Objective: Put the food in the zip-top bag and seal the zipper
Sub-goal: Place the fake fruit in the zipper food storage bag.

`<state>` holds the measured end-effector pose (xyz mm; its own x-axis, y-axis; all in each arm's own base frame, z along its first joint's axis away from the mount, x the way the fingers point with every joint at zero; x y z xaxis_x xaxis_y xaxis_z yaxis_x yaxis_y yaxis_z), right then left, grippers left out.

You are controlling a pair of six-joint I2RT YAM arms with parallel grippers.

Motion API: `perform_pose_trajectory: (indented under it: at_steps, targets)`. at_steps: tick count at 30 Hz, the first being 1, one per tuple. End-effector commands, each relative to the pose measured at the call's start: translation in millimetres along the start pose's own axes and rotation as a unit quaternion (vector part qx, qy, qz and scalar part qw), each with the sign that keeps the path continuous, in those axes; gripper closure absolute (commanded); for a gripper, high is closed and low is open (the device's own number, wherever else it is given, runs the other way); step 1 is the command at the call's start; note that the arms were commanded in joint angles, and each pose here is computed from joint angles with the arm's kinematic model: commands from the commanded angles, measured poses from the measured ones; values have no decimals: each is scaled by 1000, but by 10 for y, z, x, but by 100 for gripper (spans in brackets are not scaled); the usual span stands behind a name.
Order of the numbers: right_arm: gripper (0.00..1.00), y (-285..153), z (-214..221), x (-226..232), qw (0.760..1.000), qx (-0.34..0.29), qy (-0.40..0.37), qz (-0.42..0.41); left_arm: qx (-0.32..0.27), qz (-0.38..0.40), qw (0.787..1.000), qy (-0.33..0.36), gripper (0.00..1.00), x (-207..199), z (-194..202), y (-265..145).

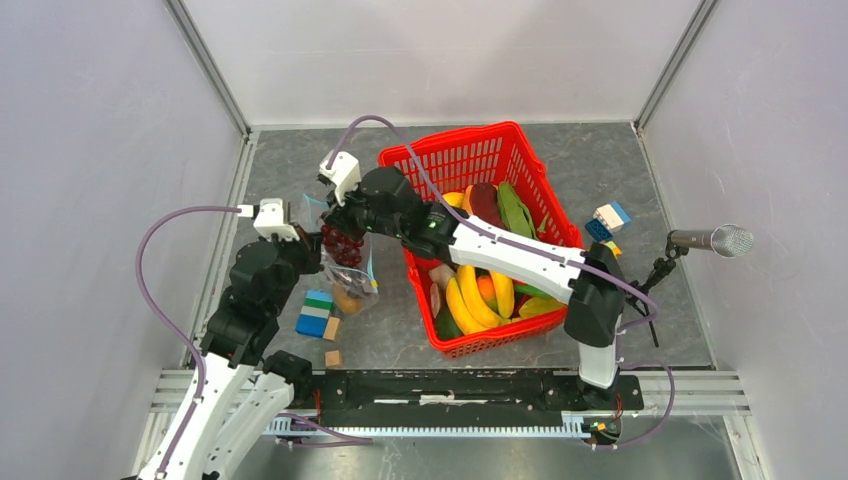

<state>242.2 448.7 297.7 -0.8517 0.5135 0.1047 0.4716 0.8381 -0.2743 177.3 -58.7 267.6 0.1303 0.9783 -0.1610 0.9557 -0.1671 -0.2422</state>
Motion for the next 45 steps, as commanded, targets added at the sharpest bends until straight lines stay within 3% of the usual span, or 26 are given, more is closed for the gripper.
perform_pose_trajectory:
  at_steps: [1,5,8,14,18,21,24,27,34,38,42,45]
  targets:
    - [87,107,-269,273,993,-34,4,-110,-31,-24,999,-19,98,42,-137,-27]
    - [48,77,-278,246,994,-21,5,-105,-36,-42,998,-23,98,83,-136,-47]
    - [34,-101,-402,191,996,-40,2,-82,-40,-52,998,-24,98,108,-152,-58]
    - [28,-623,-651,305,984,-123,8,-130,-41,-58,997,-26,98,124,-149,-65]
    - [28,-834,-581,133,989,-138,27,-51,-41,-59,997,-26,98,128,-144,-66]
    - [26,-843,-485,-33,993,-111,24,21,-44,-64,997,-28,98,141,-151,-80]
    - [23,-731,-321,-137,998,-30,-2,62,-54,-80,995,-31,98,182,-168,-119]
    - [23,-579,-257,-173,996,24,-16,79,-71,-82,993,-38,98,200,-180,-167]
    - [24,-267,-120,-252,993,47,-14,109,-82,-74,993,-39,98,191,-183,-188]
    - [30,-136,-38,-282,991,77,-14,106,-81,-76,993,-40,98,194,-188,-193]
    - [47,-75,49,-269,992,89,-17,86,-82,-81,993,-40,98,205,-186,-197]
    - [70,-85,22,-289,992,90,-18,89,-82,-83,992,-40,98,209,-185,-199]
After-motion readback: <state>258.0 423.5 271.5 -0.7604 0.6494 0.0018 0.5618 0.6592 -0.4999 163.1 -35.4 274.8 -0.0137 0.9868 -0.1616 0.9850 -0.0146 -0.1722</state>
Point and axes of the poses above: each gripper's point midway between its finger pads, its own y axis out along the fingers, its own x axis along the line the jaws close on, z = x × y, the point moved 7 cm from there along -y, back along the fingers, and after that the axes turned 5 degrees about y, right-handed, at the moved point
